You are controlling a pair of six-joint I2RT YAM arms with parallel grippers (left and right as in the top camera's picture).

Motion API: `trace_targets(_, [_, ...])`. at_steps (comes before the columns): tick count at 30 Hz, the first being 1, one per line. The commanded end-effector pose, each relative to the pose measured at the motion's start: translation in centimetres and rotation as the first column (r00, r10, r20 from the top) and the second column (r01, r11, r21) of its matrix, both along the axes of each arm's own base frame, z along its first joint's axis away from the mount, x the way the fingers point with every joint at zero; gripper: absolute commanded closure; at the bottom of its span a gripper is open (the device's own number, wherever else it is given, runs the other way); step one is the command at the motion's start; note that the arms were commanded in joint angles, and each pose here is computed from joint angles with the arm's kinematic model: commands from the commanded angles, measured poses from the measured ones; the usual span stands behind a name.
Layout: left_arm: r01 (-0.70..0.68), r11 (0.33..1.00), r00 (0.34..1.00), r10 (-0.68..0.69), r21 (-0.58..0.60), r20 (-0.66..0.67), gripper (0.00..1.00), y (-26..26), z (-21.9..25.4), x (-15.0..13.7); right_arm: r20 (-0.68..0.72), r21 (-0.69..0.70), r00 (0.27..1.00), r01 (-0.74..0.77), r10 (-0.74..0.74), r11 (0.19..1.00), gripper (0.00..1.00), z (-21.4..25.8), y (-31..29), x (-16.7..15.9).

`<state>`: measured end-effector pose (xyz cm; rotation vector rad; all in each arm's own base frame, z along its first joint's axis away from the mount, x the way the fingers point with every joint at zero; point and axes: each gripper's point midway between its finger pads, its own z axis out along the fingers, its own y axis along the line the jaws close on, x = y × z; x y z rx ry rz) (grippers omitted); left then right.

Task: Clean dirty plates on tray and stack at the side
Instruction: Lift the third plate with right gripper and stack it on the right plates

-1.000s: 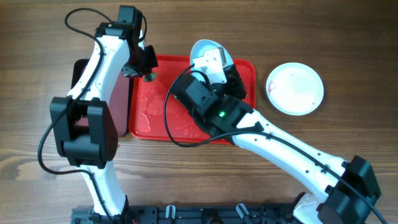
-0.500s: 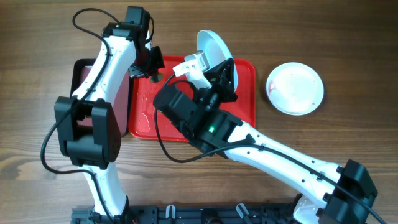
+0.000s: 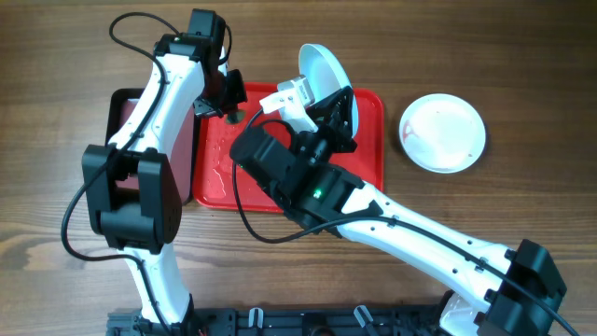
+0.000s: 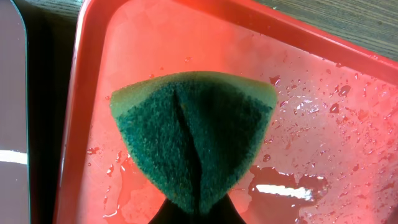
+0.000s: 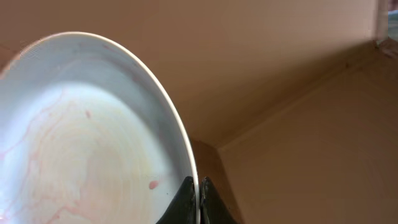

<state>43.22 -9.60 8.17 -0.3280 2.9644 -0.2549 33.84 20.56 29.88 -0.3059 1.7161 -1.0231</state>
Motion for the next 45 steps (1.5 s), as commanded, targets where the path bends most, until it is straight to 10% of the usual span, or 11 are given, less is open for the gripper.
trace_targets(1, [-0.011,1.000,1.000,0.011,-0.011,-0.020,0.96,-0.2,-0.7,-0.2,-0.158,0.181,0.968,-0.165,0.195,0.969,0.96,-4.3,2.8,0.4])
trace_targets(10, [-0.011,1.000,1.000,0.011,-0.011,-0.021,0.96,-0.2,-0.7,-0.2,-0.535,0.793,0.681,0.199,0.500,0.576,0.96,-15.2,0.3,1.4])
trace_targets(21, [-0.011,1.000,1.000,0.011,-0.011,-0.021,0.96,-0.2,-0.7,-0.2,-0.589,0.805,0.788,0.551,0.181,0.218,0.96,-16.5,-21.5,4.8])
trace_targets(34, [-0.011,1.000,1.000,0.011,-0.011,-0.021,0.96,-0.2,-0.7,-0.2,-0.653,0.725,0.720,0.684,-0.235,0.084,0.95,-23.2,-33.2,0.1])
trace_targets(39, [-0.024,1.000,1.000,0.024,0.002,-0.004,0.96,0.7,0.0,0.1,-0.617,0.783,0.786,0.618,-0.043,0.064,0.52,-23.1,-30.1,1.6])
trace_targets(45, [-0.025,1.000,0.998,0.024,0.018,0.053,0.96,4.6,6.0,-0.5,-0.561,0.827,0.810,0.544,0.170,0.141,0.53,-20.1,-25.4,3.9])
